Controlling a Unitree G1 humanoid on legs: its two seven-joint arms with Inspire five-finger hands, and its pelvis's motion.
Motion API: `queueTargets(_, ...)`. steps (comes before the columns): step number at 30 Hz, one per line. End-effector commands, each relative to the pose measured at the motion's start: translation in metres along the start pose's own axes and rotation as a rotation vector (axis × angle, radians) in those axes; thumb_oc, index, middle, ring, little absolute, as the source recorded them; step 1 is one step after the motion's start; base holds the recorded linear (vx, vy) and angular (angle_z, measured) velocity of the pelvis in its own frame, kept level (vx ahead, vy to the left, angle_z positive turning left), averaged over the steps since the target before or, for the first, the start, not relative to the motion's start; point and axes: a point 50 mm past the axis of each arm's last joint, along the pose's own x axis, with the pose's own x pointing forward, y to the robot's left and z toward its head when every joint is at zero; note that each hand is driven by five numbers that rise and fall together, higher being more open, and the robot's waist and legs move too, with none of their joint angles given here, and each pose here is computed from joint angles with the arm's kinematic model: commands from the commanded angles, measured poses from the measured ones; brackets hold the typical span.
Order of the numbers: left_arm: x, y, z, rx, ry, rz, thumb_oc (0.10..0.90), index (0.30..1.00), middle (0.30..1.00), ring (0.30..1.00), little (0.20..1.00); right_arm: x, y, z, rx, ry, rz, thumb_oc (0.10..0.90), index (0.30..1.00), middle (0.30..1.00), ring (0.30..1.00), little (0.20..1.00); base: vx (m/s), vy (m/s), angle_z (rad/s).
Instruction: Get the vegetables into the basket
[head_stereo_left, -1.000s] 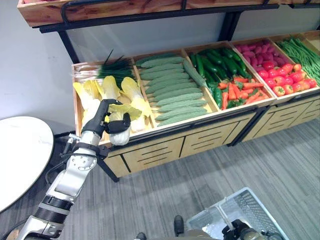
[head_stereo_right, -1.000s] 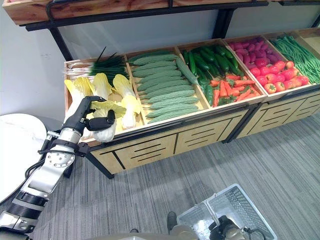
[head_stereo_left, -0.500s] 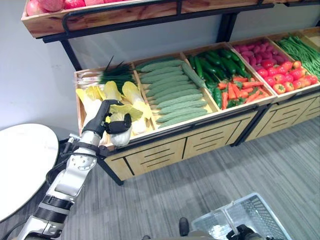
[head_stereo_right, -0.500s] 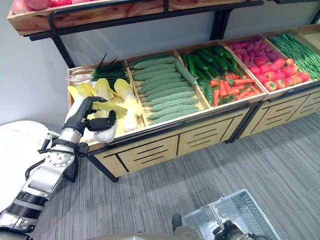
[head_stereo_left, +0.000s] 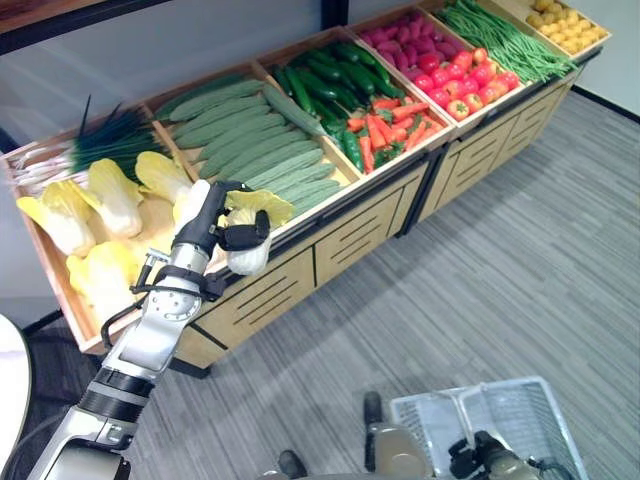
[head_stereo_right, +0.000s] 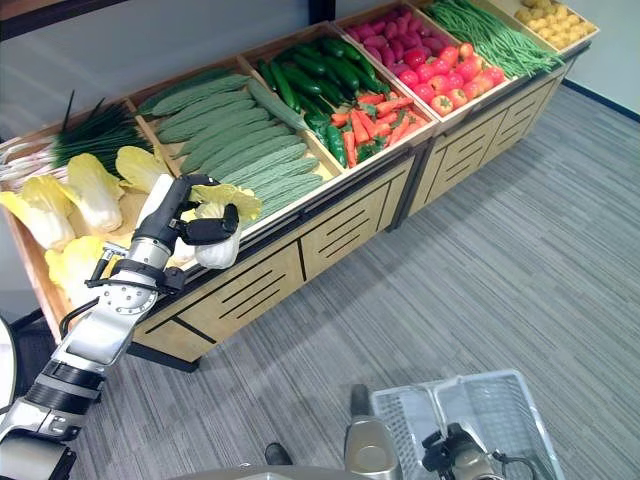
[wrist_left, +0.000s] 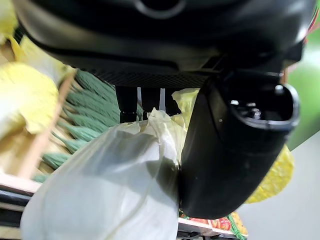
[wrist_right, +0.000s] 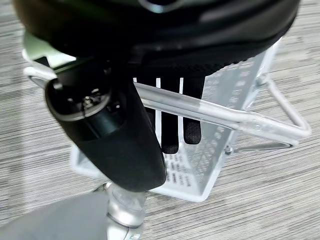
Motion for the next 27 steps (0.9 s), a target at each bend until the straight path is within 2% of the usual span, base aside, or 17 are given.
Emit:
queueTargets(1,0.016,0.039,0.056,0.012,-0.277,0.163,0.4,0.3,0.3,0.3,0.3,0.0,0.006,0.01,-0.003,-0.045,0.007,0.4,0.3,0.3,0.3,0.3,0.09,-0.102,-0.45)
queueTargets(6,0.014,0.026,0.051,-0.056,-0.245,0.121,0.4,0.3,0.3,0.3,0.3,0.0,0.001,-0.001,0.011,-0.013,-0.005,0.4,0.3,0.3,0.3,0.3,0.13,-0.225,0.24)
queueTargets(13,0.015,0.016,0.054,-0.121,-0.253,0.098,0.4,0.3,0.3,0.3,0.3,0.001,-0.024,0.011,-0.053,-0.059,-0.064,0.4,0.3,0.3,0.3,0.3,0.04,-0.08,0.02)
queueTargets(20,0.004,0.038,0.049,-0.018,-0.257,0.165,0.4,0.3,0.3,0.3,0.3,0.0,-0.007,0.036,-0.06,-0.13,-0.017,0.4,0.3,0.3,0.3,0.3,0.03,0.273,-1.25)
queueTargets(27,0.001,0.048,0.045,0.001,-0.239,0.217,0.4,0.3,0.3,0.3,0.3,-0.001,-0.003,0.056,-0.06,-0.185,0.001,0.4,0.3,0.3,0.3,0.3,-0.04,0.15,-0.62)
